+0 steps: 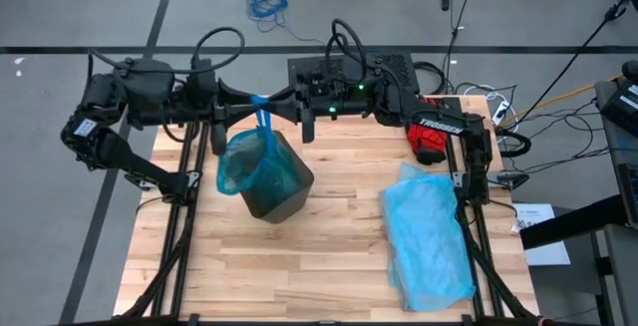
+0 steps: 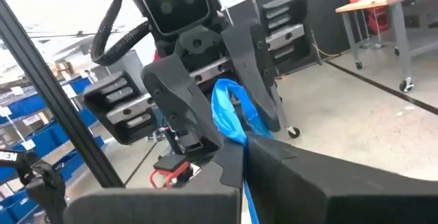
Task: Place trash/remove bag and relplace
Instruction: Close the blue trash bag in the trash bin
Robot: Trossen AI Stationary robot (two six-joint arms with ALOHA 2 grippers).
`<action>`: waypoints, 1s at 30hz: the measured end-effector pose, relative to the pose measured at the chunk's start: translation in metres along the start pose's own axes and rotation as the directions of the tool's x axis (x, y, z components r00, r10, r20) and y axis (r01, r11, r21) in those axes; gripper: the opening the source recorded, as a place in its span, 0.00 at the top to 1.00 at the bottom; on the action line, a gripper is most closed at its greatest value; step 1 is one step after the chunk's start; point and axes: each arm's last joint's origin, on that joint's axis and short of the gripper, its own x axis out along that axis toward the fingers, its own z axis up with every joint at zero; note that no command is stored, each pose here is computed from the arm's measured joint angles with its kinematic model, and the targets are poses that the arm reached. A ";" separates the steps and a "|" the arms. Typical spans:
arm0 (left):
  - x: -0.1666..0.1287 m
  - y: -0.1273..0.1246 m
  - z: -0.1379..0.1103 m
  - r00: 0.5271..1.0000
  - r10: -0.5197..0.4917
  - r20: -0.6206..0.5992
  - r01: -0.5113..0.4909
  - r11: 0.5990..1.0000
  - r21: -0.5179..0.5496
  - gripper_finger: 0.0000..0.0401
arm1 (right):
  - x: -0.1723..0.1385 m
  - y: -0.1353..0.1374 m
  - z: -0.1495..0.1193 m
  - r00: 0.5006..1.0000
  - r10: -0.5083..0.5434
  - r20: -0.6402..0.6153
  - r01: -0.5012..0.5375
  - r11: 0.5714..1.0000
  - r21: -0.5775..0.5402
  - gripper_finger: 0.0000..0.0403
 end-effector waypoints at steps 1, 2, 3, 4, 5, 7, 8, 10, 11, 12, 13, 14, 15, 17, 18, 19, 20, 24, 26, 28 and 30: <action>-0.002 0.001 0.000 1.000 0.000 0.003 0.000 1.000 0.000 0.74 | 0.000 -0.001 0.001 1.000 -0.001 0.002 0.001 1.000 -0.002 1.00; -0.004 0.001 0.000 1.000 0.000 0.007 0.000 1.000 -0.002 0.74 | 0.000 -0.002 0.001 1.000 -0.002 0.006 0.002 1.000 -0.005 1.00; -0.007 0.002 0.000 1.000 0.000 0.010 0.000 1.000 -0.003 0.74 | -0.001 -0.002 0.002 1.000 -0.002 0.007 0.002 1.000 -0.006 1.00; -0.010 0.003 0.000 1.000 0.000 0.016 0.000 1.000 -0.004 0.74 | -0.001 -0.004 0.002 1.000 -0.007 0.006 0.007 1.000 -0.006 1.00; -0.013 0.004 0.000 1.000 -0.001 0.025 0.001 1.000 -0.007 0.74 | -0.001 -0.005 0.002 1.000 -0.009 0.003 0.009 1.000 -0.005 1.00; -0.023 0.007 0.000 0.999 -0.003 0.046 0.003 1.000 -0.015 0.74 | -0.002 -0.007 0.003 1.000 -0.019 -0.002 0.019 1.000 -0.007 1.00; -0.028 0.009 -0.001 0.998 -0.003 0.055 0.005 1.000 -0.024 0.74 | -0.002 -0.009 0.003 1.000 -0.026 -0.007 0.026 1.000 -0.006 1.00; -0.033 0.010 -0.002 0.998 -0.004 0.061 0.007 0.998 -0.054 0.74 | -0.003 -0.013 0.001 0.998 -0.045 -0.032 0.045 0.999 -0.007 1.00; -0.037 0.012 -0.003 0.998 -0.003 0.055 0.007 0.997 -0.070 0.74 | -0.004 -0.015 0.000 0.997 -0.058 -0.051 0.058 0.998 -0.010 1.00; -0.041 0.013 -0.005 0.999 -0.002 0.044 0.006 0.996 -0.089 0.74 | -0.005 -0.018 -0.001 0.995 -0.072 -0.071 0.072 0.997 -0.014 1.00; -0.044 0.014 -0.008 1.000 -0.001 0.027 0.004 0.994 -0.111 0.74 | -0.005 -0.020 -0.003 0.992 -0.087 -0.094 0.086 0.996 -0.015 1.00; -0.046 0.015 -0.012 1.000 0.002 -0.002 -0.002 0.991 -0.135 0.74 | -0.006 -0.023 -0.005 0.988 -0.101 -0.118 0.100 0.995 -0.018 1.00; -0.047 0.016 -0.015 0.999 0.005 -0.036 -0.011 0.987 -0.161 0.74 | -0.007 -0.025 -0.007 0.983 -0.117 -0.141 0.115 0.993 -0.023 1.00; -0.047 0.016 -0.022 0.994 -0.017 -0.104 -0.007 0.973 -0.231 0.74 | -0.009 -0.030 -0.011 0.971 -0.157 -0.182 0.153 0.988 -0.036 1.00; -0.048 0.015 -0.025 0.989 -0.036 -0.144 -0.004 0.964 -0.267 0.74 | -0.009 -0.032 -0.012 0.964 -0.176 -0.199 0.171 0.984 -0.044 1.00; -0.048 0.015 -0.029 0.982 -0.053 -0.181 -0.004 0.953 -0.302 0.74 | -0.010 -0.033 -0.014 0.958 -0.188 -0.216 0.181 0.982 -0.052 1.00; -0.049 0.015 -0.032 0.974 -0.068 -0.214 -0.007 0.943 -0.332 0.74 | -0.011 -0.033 -0.015 0.954 -0.194 -0.231 0.185 0.981 -0.058 1.00; -0.052 0.014 -0.042 0.944 -0.086 -0.320 -0.052 0.915 -0.400 0.74 | -0.012 -0.034 -0.020 0.940 -0.200 -0.278 0.188 0.980 -0.072 1.00; -0.053 0.014 -0.044 0.937 -0.091 -0.339 -0.063 0.906 -0.418 0.74 | -0.013 -0.035 -0.021 0.934 -0.203 -0.295 0.190 0.979 -0.075 1.00; -0.053 0.012 -0.044 0.936 -0.099 -0.337 -0.060 0.901 -0.430 0.74 | -0.013 -0.034 -0.022 0.933 -0.199 -0.301 0.186 0.980 -0.071 1.00; -0.053 0.012 -0.044 0.935 -0.104 -0.338 -0.067 0.887 -0.458 0.74 | -0.016 -0.032 -0.020 0.934 -0.187 -0.305 0.176 0.982 -0.063 0.99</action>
